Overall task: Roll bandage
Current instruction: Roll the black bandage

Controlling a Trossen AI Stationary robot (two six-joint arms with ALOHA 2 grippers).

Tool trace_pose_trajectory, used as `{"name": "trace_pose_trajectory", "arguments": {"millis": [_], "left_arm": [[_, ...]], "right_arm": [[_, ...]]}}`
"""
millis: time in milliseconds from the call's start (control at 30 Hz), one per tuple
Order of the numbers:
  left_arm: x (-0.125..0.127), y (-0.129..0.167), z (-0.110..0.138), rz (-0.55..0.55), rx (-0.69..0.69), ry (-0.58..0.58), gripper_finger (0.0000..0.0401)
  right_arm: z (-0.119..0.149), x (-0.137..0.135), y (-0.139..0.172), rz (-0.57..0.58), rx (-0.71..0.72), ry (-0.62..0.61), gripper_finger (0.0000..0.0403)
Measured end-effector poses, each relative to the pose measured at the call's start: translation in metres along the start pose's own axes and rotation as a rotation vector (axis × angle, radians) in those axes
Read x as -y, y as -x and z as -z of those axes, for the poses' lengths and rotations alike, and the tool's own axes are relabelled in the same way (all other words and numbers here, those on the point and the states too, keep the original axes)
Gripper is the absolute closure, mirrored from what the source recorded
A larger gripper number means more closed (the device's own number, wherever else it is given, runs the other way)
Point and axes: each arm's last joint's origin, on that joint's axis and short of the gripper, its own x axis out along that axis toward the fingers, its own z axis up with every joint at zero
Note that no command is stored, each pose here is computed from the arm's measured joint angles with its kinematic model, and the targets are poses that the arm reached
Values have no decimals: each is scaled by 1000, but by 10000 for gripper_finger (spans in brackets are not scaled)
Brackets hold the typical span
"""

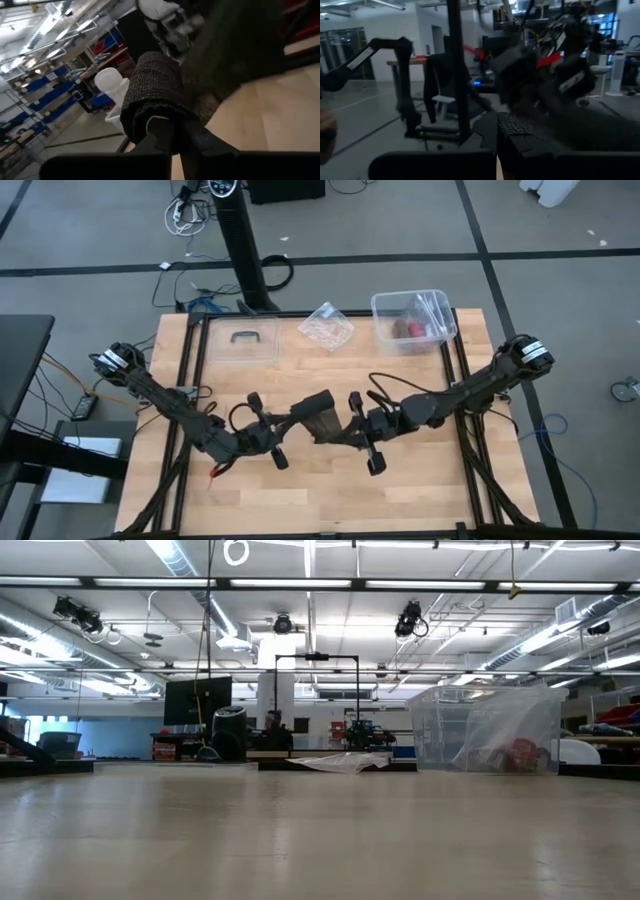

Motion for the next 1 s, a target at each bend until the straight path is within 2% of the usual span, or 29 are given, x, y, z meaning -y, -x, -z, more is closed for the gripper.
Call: {"name": "trace_pose_trajectory", "arguments": {"millis": [267, 533, 767, 1000], "left_arm": [[9, -3, 6, 83, 5, 17, 383], [26, -8, 13, 135, 34, 40, 383], [31, 0, 9, 160, 66, 66, 383], [37, 10, 5, 218, 94, 114, 383]], "right_arm": [[-20, 24, -12, 100, -12, 2, 402], [-13, 45, -13, 197, -85, -103, 398], [-5, 46, -11, 240, -161, -143, 391], [-2, 43, -11, 237, -194, -167, 360]]}}
